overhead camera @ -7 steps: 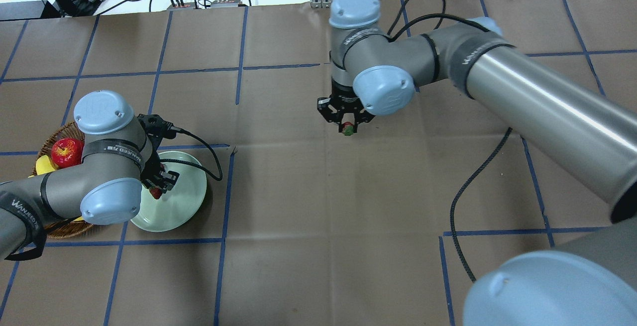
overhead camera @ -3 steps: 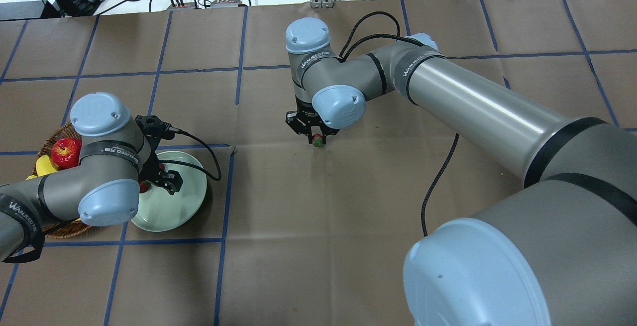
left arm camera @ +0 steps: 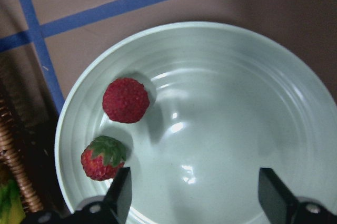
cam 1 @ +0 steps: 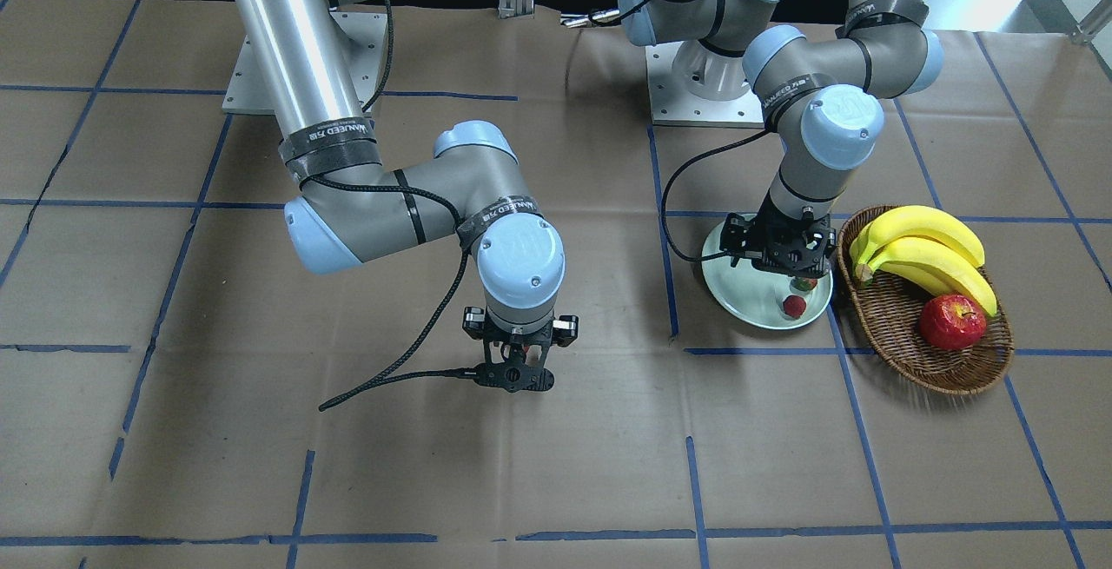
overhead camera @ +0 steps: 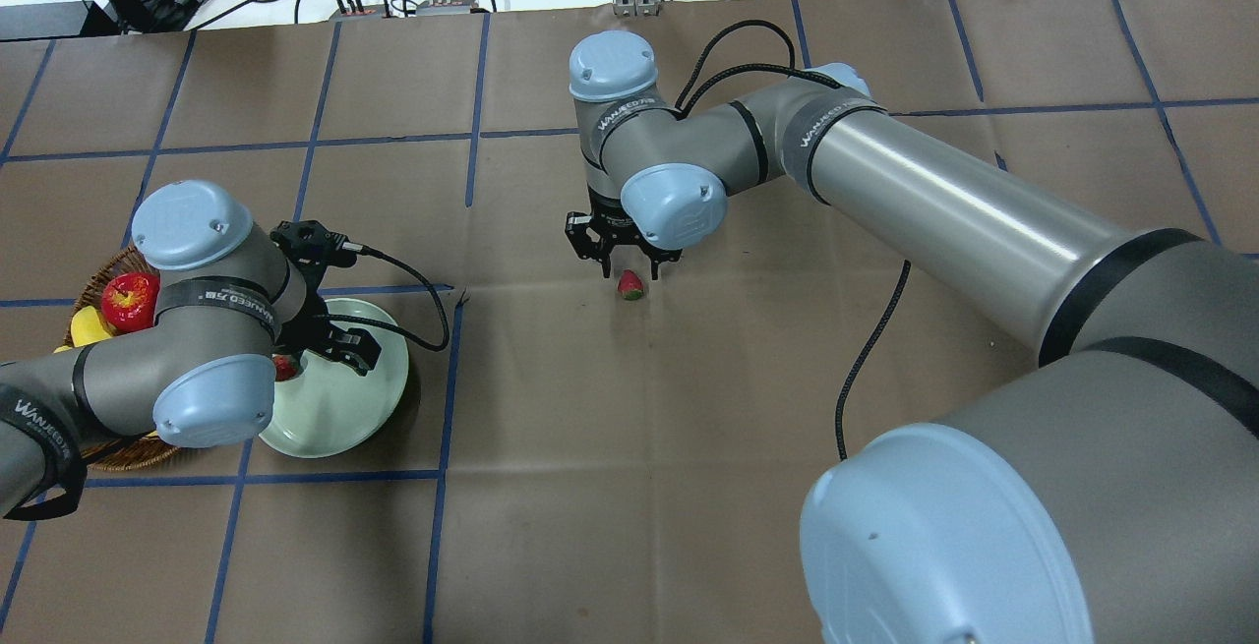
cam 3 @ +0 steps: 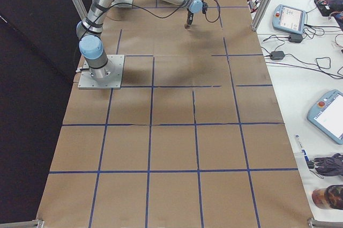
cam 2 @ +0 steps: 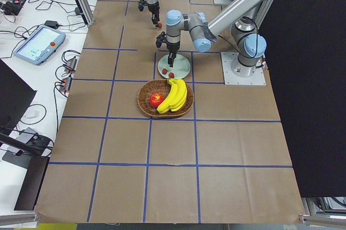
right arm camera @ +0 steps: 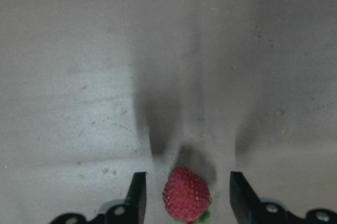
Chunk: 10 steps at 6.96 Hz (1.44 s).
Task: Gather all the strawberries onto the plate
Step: 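Release strawberry onto the plate with left gripper while right sets last strawberry at center, then grasp the last center strawberry with the left gripper while the right withdraws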
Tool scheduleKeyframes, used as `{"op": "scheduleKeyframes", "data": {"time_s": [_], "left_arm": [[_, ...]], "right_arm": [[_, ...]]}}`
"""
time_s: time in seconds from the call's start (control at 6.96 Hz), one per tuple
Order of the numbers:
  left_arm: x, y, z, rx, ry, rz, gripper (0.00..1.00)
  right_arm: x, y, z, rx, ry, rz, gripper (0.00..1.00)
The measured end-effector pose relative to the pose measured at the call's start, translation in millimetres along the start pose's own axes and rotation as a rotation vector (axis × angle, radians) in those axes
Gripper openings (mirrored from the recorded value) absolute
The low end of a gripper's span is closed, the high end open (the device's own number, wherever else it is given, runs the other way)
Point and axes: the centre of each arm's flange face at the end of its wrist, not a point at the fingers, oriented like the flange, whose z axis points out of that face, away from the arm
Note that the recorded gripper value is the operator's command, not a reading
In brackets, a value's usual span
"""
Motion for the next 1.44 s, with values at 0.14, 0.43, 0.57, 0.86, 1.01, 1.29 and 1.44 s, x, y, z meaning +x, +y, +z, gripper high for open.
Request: {"op": "scheduleKeyframes", "data": {"time_s": [0.14,0.43,0.57,0.86,1.01,1.29,1.44], "left_arm": [[7,-3,-2,0.025,0.04,-0.024,0.88],[40,-11,-13,0.084,0.152,-0.124,0.9],[74,-19,-22,0.102,0.185,-0.177,0.91],[141,-49,-47,0.131,0.213,-0.244,0.95],[171,-69,-47,0.142,0.225,-0.272,0.96],[230,-109,-33,0.159,0.242,-0.306,0.97],[249,-124,-24,0.156,0.242,-0.297,0.97]], "right_arm": [[9,-1,-20,0.015,-0.008,0.01,1.0],[60,3,-96,0.031,-0.012,0.014,1.0],[100,9,-140,0.03,-0.014,0.016,1.0],[171,34,-207,0.021,-0.017,-0.005,1.0],[203,52,-229,0.01,-0.018,-0.049,1.0],[247,100,-244,0.03,-0.03,-0.097,1.0],[258,117,-245,0.072,-0.035,-0.093,1.0]]}}
